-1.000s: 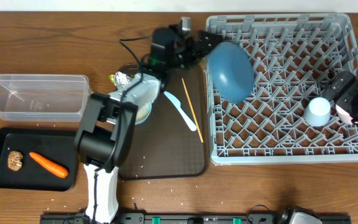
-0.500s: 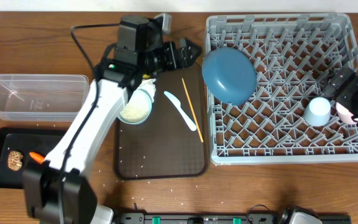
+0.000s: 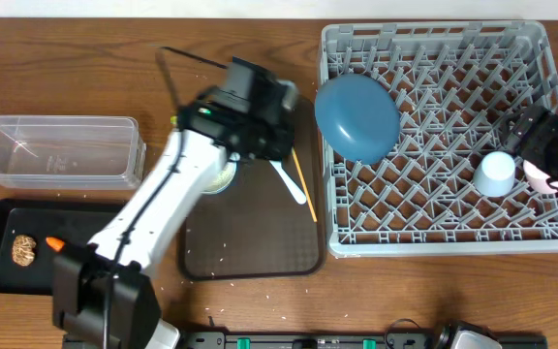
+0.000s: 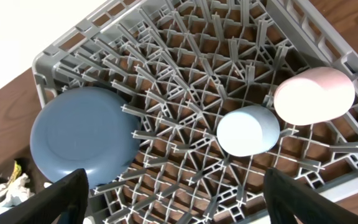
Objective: Sort waste into correct bins and load items into the dishwasher rack
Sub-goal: 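Move the left gripper to the tissue on the brown tray and grasp it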
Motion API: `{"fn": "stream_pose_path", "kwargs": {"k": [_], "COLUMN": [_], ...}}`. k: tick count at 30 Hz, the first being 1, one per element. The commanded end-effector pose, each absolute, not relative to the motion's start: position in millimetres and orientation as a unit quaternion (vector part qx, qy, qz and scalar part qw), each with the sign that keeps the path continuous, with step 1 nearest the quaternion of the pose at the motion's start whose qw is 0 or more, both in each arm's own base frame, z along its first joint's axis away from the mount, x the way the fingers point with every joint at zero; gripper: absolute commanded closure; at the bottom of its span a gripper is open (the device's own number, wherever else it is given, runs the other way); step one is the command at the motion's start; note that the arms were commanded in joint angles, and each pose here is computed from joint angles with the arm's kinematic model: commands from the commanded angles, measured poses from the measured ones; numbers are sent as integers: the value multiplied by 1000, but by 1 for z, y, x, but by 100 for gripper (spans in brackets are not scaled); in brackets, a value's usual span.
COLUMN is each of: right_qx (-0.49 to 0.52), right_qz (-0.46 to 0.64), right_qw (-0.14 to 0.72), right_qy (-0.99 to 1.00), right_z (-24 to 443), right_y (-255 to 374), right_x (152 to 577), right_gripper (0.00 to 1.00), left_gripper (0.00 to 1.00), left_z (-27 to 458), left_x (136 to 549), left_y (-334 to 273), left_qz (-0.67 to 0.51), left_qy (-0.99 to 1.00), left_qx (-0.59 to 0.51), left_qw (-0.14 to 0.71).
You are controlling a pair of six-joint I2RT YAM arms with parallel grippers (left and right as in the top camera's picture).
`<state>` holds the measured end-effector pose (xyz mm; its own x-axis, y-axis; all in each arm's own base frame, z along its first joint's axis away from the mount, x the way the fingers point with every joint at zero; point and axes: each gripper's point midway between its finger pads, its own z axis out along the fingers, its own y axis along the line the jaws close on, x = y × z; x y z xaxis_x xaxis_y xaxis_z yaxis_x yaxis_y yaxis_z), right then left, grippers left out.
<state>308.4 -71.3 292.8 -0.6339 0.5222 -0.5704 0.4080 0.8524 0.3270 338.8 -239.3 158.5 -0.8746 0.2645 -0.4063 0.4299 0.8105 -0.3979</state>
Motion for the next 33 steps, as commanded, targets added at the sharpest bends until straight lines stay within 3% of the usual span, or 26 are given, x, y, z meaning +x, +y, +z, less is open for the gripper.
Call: {"fn": "stream_pose_path", "kwargs": {"k": [1,11,18,28,33], "right_qx": [251,251,253,253,251], "right_qz": [85,85,86,86,85], "right_qw": [343,342,333,332,340], "right_qy": [901,902,904,905,902], "right_z": [295,295,291,291,293], "right_y": [-70,-70,-69,-69,-70], "right_x": [308,308,305,305,308], "right_gripper": [18,16,14,9,9], "left_gripper": [94,94,94,94,91], "left_z": [144,98,101,90,91], "left_x": [326,322,342,367,361], "left_y": [-250,-275,-244,-129,-144], "left_qz": [-186,-122,-87,-14,-91], "left_qy": [934,936,955,990,985], "left_qx": [249,286,223,44,102], "left_qw": [175,164,174,131,109]}}
